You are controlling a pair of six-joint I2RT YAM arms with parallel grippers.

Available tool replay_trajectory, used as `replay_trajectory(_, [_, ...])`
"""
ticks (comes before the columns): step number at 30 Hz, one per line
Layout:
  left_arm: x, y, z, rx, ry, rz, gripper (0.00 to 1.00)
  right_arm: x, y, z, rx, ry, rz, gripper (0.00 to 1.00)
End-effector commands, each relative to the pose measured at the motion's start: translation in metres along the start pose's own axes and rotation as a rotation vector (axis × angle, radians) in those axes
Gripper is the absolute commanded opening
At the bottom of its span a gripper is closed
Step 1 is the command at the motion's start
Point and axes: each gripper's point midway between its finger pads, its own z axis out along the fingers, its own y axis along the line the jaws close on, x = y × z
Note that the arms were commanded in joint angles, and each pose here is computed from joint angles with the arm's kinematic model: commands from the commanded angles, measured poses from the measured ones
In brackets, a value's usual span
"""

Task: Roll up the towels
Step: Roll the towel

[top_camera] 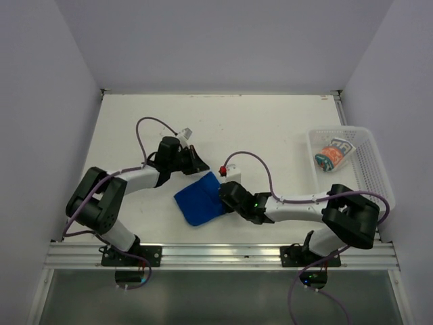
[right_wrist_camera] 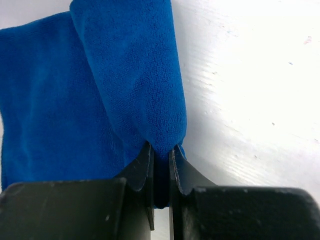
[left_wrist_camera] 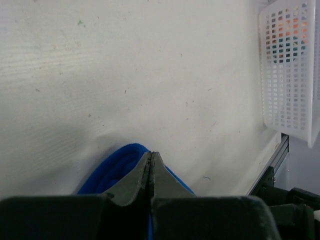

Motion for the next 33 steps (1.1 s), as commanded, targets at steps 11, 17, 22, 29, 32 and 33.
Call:
replay_trajectory(11, [-0.041, -0.041, -0.029, 0.061, -0.122, 0.009, 0.0, -0.029, -0.039, -0.028, 0.482, -0.119, -0.366, 0.0])
replay_trajectory(17, [-0.039, -0.048, -0.028, 0.092, -0.117, 0.003, 0.0, -0.024, -0.017, -0.027, 0.64, -0.155, -0.6, 0.0])
replay_trajectory(22, [-0.029, -0.054, -0.024, 0.121, -0.096, 0.007, 0.0, -0.007, 0.009, -0.022, 0.686, -0.167, -0.758, 0.0])
replay_trajectory(29, [-0.002, -0.057, -0.016, 0.137, -0.053, 0.027, 0.0, 0.009, 0.025, -0.013, 0.689, -0.15, -0.852, 0.0])
replay_trajectory(32, [0.014, -0.051, -0.014, 0.132, -0.023, 0.029, 0.0, 0.011, 0.025, -0.01, 0.691, -0.139, -0.865, 0.0])
replay_trajectory(33, [0.016, -0.05, -0.014, 0.136, -0.025, 0.032, 0.0, 0.012, 0.025, -0.01, 0.687, -0.132, -0.866, 0.0])
